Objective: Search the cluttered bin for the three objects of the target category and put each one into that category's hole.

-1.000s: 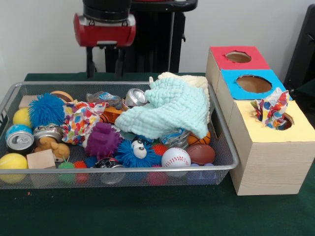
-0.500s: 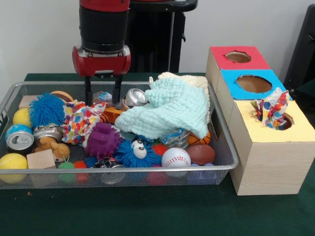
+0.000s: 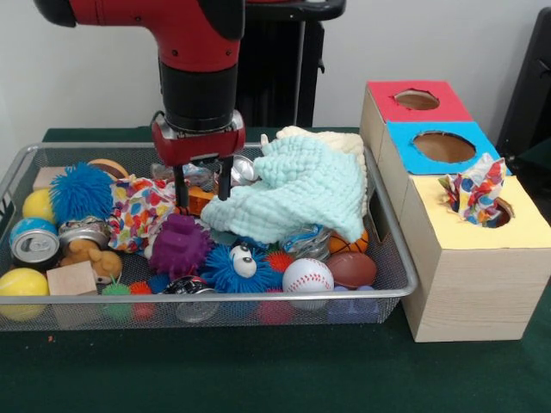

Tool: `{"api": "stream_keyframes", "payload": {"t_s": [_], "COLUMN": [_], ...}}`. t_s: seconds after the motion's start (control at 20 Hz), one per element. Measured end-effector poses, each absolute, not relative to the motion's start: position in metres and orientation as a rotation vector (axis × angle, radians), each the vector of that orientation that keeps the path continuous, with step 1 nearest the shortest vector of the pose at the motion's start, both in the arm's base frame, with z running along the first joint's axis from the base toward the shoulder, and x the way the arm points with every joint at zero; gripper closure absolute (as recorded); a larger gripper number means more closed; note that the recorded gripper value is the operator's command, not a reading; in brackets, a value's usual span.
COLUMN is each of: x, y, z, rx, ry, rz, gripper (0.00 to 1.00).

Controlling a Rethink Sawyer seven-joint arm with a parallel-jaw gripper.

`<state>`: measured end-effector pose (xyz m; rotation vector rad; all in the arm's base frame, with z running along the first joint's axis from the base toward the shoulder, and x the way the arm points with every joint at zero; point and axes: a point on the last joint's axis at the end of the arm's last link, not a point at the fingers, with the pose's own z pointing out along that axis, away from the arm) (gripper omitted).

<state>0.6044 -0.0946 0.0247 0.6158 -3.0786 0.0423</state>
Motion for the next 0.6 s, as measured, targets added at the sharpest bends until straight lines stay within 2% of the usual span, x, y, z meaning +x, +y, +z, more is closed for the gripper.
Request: {"api": "stream_keyframes", "payload": {"t_s": [0.6], "x": [0.598], "y": [-0.104], "z": [0.023], "rx": [0.685], "ry": [-3.052], "rz": [0.126], "gripper": [0.00]}}
